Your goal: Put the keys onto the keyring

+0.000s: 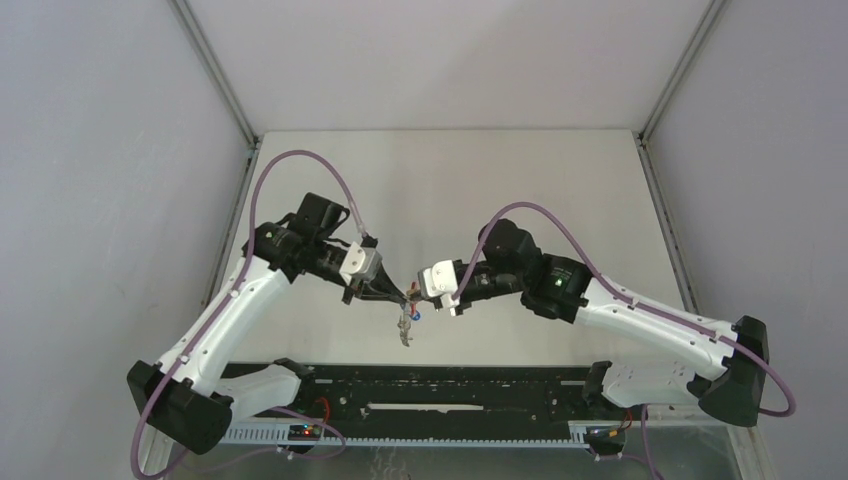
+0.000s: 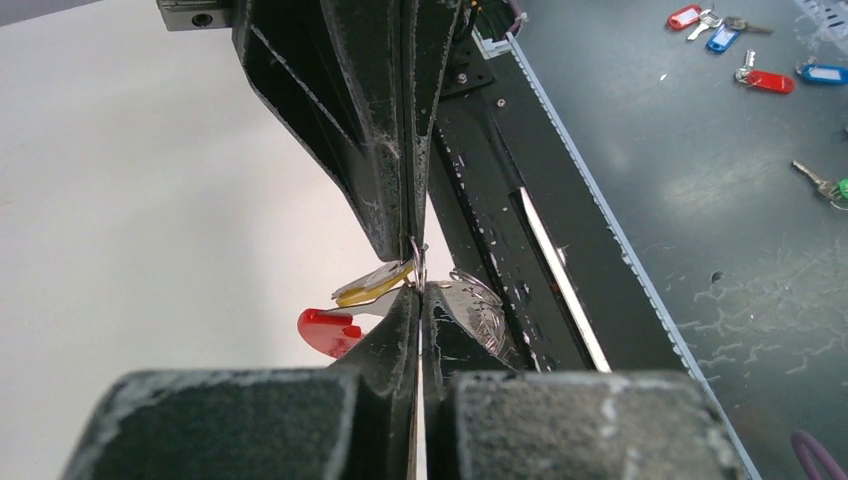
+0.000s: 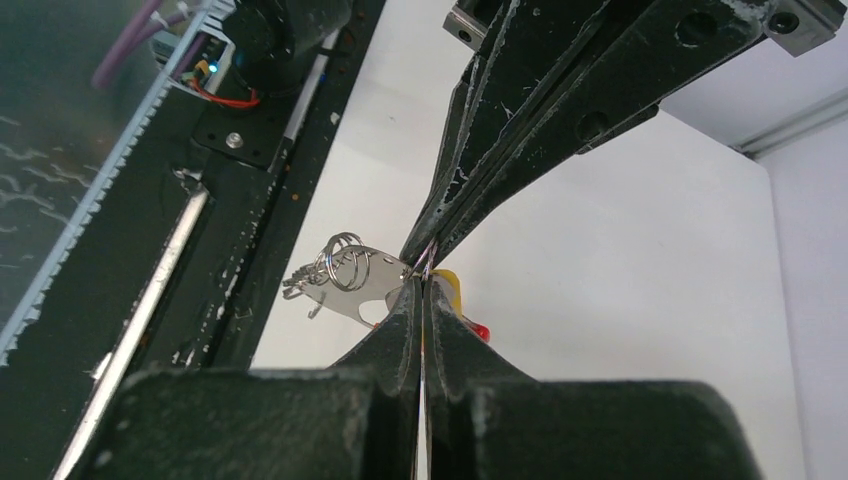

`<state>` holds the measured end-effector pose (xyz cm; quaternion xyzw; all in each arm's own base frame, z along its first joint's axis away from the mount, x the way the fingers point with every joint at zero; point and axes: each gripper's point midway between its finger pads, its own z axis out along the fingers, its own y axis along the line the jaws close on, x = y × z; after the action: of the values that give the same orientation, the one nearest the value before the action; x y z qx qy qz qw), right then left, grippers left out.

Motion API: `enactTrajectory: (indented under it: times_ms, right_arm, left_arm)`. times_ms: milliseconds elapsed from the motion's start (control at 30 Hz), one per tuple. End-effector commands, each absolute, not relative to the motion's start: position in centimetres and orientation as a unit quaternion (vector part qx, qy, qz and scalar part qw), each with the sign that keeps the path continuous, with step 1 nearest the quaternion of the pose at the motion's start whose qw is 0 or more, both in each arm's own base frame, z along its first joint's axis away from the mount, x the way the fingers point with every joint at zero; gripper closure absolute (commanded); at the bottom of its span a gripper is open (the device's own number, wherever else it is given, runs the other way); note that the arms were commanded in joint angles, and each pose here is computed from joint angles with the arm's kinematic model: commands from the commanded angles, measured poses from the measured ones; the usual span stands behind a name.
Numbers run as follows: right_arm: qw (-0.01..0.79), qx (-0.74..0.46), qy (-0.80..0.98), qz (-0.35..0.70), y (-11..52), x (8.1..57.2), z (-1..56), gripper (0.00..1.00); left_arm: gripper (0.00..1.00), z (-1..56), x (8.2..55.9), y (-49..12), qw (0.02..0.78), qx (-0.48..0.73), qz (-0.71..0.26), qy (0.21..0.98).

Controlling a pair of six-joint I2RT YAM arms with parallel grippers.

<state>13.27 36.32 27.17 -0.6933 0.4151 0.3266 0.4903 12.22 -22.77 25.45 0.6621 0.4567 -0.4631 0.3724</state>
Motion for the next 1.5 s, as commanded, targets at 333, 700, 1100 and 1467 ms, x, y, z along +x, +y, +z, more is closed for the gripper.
enactTrajectory:
  times_ms: [333,700,1100,1467]
  right_arm:
    - [0.531,-0.671,0.326,0.403,35.3,11.2,34.4,1.0]
    - [0.541,-0.67,0.319,0.397,34.9,11.2,35.0,1.0]
    - [0.557,-0.653,0.302,0.415,35.5,11.2,36.7,1.0]
    - [0.536,-0.66,0.308,0.427,36.3,11.3,36.6,1.0]
  left_arm:
    - [1.0,32.0,10.0,-23.7,0.396,0.641,-0.523,0.397]
    - [1.0,33.3,9.4,-23.7,0.396,0.632,-0.542,0.388]
    - [1.0,33.3,8.9,-23.7,0.391,0.629,-0.552,0.383]
    - [1.0,33.0,9.1,-23.8,0.396,0.634,-0.546,0.378]
